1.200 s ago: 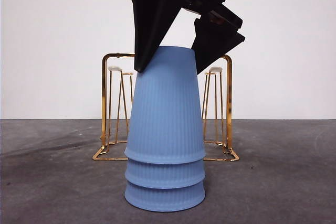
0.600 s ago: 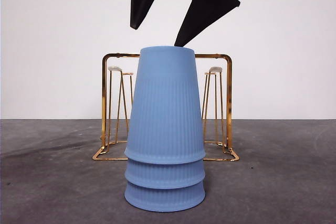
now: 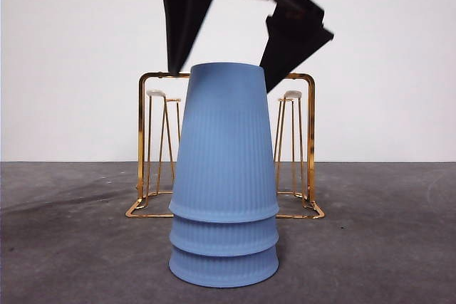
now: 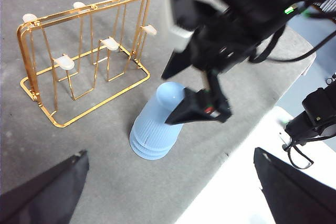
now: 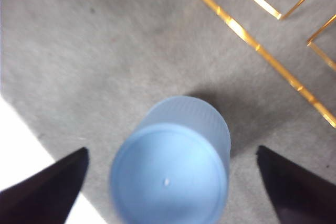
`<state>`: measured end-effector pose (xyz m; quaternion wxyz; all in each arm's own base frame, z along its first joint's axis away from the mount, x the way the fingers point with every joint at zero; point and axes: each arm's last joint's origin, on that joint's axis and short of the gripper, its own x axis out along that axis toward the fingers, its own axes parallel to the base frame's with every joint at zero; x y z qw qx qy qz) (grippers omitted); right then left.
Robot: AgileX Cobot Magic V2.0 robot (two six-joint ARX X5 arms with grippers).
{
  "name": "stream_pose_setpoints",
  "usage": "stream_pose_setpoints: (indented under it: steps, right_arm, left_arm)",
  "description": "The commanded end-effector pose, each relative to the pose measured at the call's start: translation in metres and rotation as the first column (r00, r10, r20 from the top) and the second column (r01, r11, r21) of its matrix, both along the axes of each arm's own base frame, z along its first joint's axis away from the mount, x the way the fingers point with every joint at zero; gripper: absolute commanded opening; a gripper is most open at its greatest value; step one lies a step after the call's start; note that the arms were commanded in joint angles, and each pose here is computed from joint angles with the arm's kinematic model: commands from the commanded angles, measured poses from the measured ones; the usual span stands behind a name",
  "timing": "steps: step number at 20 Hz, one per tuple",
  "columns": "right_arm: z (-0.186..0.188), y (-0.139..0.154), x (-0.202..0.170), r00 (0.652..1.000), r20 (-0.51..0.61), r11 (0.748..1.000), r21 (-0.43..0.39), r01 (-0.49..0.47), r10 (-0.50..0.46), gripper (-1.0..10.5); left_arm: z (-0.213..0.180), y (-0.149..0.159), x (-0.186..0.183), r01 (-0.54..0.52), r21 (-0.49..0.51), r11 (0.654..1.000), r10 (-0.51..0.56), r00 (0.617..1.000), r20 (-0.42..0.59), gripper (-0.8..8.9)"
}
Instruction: Pick the top cup and place it on cupholder, pick up the mid cup and place it on cupholder, last pick the bottom cup and place it on cupholder.
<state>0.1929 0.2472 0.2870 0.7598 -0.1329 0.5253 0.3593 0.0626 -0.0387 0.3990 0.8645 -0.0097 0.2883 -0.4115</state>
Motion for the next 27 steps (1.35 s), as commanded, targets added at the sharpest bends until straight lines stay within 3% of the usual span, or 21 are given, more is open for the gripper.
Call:
stream_pose_setpoints:
  steps: [1,6,17,27]
  right_arm:
    - [-0.006,0.007,0.0,1.0,-0.017,1.0,-0.015,-0.003,0.002,4.1]
    - [-0.007,0.005,-0.001,0.999,-0.033,1.0,-0.029,0.004,-0.005,2.5]
    - [0.028,0.004,-0.003,1.0,-0.027,1.0,-0.024,0.003,-0.004,2.4]
    - [0.11,-0.011,-0.008,0.996,0.079,0.999,0.031,0.04,-0.042,2.4]
  left_arm:
    - [0.006,0.0,-0.002,0.01,-0.009,1.0,-0.01,0.999,0.033,5.0]
    - [0.006,0.0,-0.002,0.01,-0.009,1.0,-0.01,0.999,0.033,5.0]
    - [0.006,0.0,-0.002,0.01,-0.009,1.0,-0.01,0.999,0.033,5.0]
    - [0.006,0.0,-0.002,0.01,-0.009,1.0,-0.01,0.999,0.033,5.0]
